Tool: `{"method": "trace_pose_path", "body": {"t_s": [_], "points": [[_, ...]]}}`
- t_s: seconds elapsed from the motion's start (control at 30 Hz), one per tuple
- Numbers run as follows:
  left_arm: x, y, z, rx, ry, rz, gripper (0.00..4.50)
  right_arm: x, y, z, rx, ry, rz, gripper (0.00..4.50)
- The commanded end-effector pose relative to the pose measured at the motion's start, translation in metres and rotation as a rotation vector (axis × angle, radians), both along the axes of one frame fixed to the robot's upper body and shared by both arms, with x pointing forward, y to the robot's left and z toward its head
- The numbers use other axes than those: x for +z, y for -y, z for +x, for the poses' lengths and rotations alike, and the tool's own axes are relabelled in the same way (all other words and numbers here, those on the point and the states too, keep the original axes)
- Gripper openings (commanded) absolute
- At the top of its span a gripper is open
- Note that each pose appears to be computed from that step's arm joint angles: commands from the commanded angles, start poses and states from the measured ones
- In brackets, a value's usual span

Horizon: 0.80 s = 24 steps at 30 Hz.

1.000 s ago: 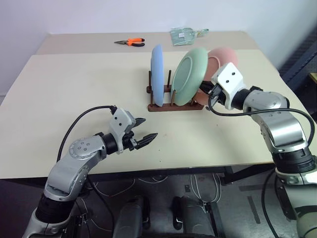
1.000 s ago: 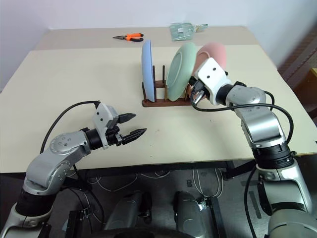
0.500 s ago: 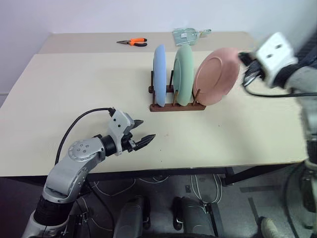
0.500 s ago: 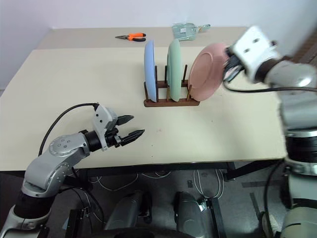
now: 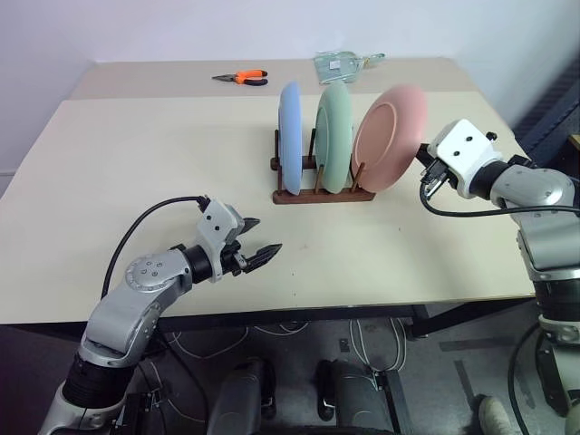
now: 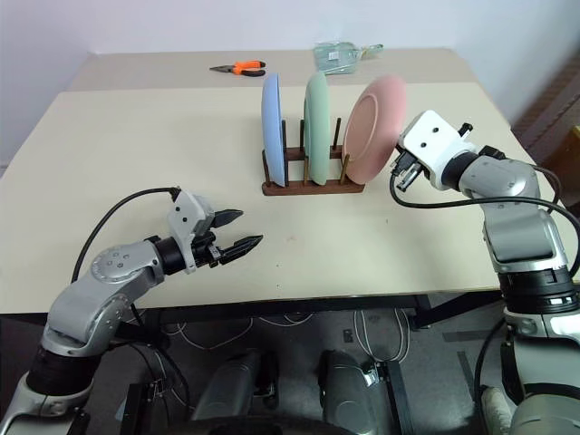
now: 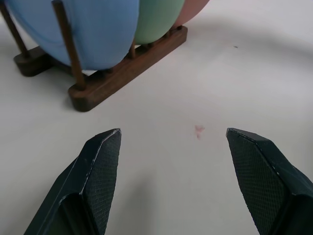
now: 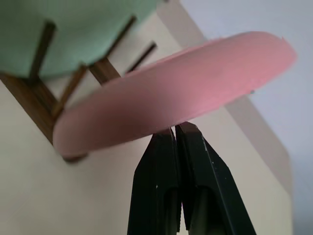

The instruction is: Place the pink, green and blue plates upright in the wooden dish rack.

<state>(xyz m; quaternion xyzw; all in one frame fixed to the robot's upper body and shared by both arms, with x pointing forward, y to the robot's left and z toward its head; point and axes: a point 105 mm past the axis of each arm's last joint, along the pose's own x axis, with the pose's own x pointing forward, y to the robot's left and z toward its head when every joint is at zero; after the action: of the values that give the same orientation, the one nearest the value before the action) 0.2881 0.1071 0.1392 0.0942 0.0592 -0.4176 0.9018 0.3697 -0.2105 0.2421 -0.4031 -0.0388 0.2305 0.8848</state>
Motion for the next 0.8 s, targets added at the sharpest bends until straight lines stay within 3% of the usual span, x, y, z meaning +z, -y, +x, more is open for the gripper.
{"method": "trace_pose_path", "body": {"t_s": [0.03,0.27,0.4,0.57,0.8], "points": [[0.011,0.003,-0.004,-0.008,0.05,-0.009,3.54,0.025,-0.002,-0.008,0.028,0.069,0.017,0.09],[0.008,-0.022,0.012,0.123,0.076,0.009,3.54,-0.002,0.054,-0.004,-0.158,0.005,-0.029,0.09],[-0.003,-0.071,0.022,0.287,0.081,0.088,3.54,-0.008,0.076,-0.009,-0.177,-0.035,0.147,0.09],[-0.01,-0.113,0.022,0.39,0.078,0.144,3.54,-0.022,0.092,-0.017,-0.176,-0.08,0.301,0.09],[-0.019,-0.126,0.02,0.42,0.062,0.15,3.54,-0.038,0.089,-0.024,-0.168,-0.118,0.287,0.09]]}}
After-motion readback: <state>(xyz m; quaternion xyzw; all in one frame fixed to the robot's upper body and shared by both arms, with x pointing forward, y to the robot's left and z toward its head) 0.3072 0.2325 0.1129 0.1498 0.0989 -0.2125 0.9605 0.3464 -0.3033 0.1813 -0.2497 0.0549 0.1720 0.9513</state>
